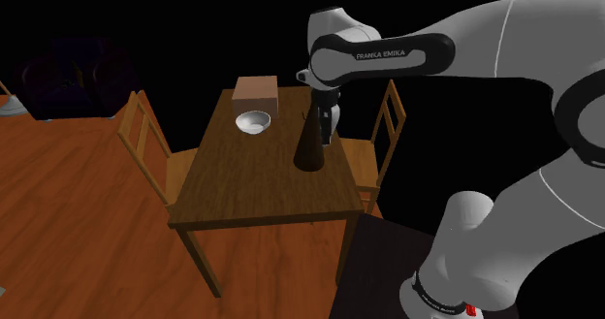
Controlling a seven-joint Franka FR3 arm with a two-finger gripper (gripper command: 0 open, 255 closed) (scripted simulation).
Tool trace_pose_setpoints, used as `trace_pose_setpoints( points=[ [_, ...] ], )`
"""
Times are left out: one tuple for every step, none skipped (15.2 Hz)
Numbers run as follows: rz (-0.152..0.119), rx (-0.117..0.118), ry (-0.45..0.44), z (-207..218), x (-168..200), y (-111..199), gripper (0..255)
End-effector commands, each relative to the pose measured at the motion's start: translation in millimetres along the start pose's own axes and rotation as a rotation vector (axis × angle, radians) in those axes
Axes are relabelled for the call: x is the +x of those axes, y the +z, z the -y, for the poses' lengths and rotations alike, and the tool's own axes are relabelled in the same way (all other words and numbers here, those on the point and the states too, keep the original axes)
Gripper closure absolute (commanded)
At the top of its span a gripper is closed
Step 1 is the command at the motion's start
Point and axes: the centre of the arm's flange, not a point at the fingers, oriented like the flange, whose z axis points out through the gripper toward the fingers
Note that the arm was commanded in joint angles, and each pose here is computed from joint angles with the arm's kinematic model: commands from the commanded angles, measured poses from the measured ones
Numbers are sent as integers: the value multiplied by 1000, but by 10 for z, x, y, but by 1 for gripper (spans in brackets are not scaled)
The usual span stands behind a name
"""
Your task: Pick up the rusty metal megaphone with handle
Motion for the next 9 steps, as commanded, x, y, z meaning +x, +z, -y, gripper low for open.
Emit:
trace_pose_setpoints(
  points=[
    [13,-15,-29,-219,56,9,0],
    [19,-21,-43,-336,90,27,0],
    [25,-28,-56,-453,126,46,0],
    [31,-35,-69,-570,164,63,0],
    [36,-42,-83,-686,202,81,0],
    [42,-49,-96,-802,242,97,0],
    [48,-55,-109,-917,284,113,0],
    [54,-62,-122,-1032,327,129,0],
    [60,-69,-136,-1147,372,144,0]
  ],
)
